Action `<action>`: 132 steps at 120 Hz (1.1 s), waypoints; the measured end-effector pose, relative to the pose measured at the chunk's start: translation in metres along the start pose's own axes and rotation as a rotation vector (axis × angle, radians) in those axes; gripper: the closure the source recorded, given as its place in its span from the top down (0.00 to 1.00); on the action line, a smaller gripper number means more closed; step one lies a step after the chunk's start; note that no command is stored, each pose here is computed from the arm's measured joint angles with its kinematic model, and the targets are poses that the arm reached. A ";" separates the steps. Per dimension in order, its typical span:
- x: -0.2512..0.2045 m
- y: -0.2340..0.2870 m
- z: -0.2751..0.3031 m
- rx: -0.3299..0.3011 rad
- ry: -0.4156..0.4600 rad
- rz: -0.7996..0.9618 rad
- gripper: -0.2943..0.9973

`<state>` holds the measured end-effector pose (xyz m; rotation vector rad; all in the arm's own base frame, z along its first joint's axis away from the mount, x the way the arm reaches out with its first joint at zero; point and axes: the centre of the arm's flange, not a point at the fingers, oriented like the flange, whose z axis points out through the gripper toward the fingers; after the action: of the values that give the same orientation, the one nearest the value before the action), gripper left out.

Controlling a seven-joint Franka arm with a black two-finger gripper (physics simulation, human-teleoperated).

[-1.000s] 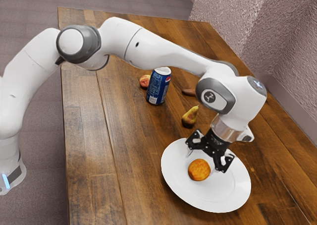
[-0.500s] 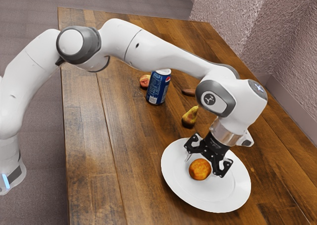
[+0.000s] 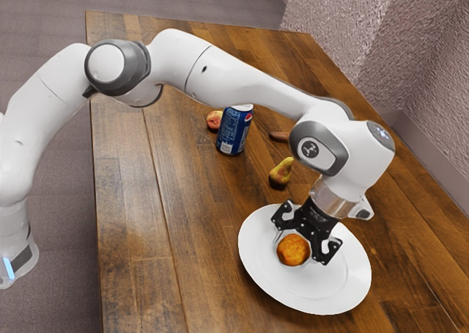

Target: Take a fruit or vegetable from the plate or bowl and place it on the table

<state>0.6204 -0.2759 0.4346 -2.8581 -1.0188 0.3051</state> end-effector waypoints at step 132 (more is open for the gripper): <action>0.061 -0.229 -0.102 0.093 0.069 -0.266 0.42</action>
<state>0.5480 -0.0621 0.5599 -2.5914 -1.3143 0.2223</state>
